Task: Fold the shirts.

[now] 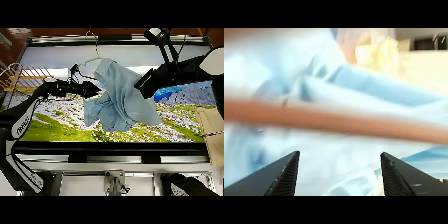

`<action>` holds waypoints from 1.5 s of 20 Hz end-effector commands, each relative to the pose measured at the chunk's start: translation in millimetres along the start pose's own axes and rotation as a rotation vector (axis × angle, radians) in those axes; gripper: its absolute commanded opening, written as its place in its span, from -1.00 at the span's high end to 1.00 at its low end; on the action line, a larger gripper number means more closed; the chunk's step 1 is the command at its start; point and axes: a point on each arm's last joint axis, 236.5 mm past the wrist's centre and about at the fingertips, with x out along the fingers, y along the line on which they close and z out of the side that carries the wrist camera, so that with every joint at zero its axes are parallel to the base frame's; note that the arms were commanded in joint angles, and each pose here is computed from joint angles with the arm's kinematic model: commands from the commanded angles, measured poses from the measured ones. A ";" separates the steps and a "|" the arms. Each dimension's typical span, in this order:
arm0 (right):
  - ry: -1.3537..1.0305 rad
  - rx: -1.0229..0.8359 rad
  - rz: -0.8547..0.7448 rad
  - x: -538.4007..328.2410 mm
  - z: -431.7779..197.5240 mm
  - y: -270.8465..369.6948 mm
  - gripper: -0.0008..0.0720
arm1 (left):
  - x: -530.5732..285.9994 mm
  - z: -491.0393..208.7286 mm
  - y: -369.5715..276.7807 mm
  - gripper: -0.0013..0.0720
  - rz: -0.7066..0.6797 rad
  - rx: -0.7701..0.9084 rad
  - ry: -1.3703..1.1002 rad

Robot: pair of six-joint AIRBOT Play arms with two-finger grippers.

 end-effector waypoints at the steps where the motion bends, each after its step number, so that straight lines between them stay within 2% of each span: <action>1: 0.006 0.001 0.004 0.0 -1.3 0.7 0.75 | -19.7 8.8 13.4 -0.71 0.027 -0.010 -0.030; 5: 0.006 0.001 0.004 0.0 -1.3 0.7 0.75 | -26.7 -2.6 13.2 -0.71 0.018 0.000 0.021; 8: 0.006 0.000 0.003 0.0 -1.4 0.6 0.75 | -33.6 -41.6 33.5 -0.70 0.119 0.049 0.192; 10: 0.006 0.000 0.003 0.0 -1.4 0.5 0.75 | -25.5 -52.3 31.2 -0.70 0.117 0.054 0.234; 14: 0.006 0.001 0.002 -0.1 -1.6 0.2 0.75 | 8.2 -62.4 22.9 -0.71 0.124 0.093 0.262; 19: 0.006 0.001 0.002 -0.1 -1.5 0.3 0.75 | 28.6 -37.1 36.5 -0.69 0.220 0.124 0.147; 20: 0.006 0.001 0.002 -0.1 -1.5 0.1 0.75 | 29.1 -32.3 39.1 -0.64 0.234 0.112 0.126; 22: 0.006 0.001 0.002 -0.1 -1.5 0.1 0.75 | 33.0 -33.7 35.7 0.26 0.226 0.118 0.128; 24: 0.008 0.000 -0.002 -0.1 -1.9 -0.7 0.75 | 35.2 -36.3 33.1 0.68 0.219 0.131 0.140; 25: 0.008 0.000 -0.001 -0.1 -1.9 -0.6 0.75 | 34.7 -35.4 32.6 0.81 0.219 0.134 0.137; 30: -0.016 -0.010 -0.048 -2.3 3.9 -10.4 0.75 | 4.1 -2.7 23.9 0.82 0.233 0.171 0.056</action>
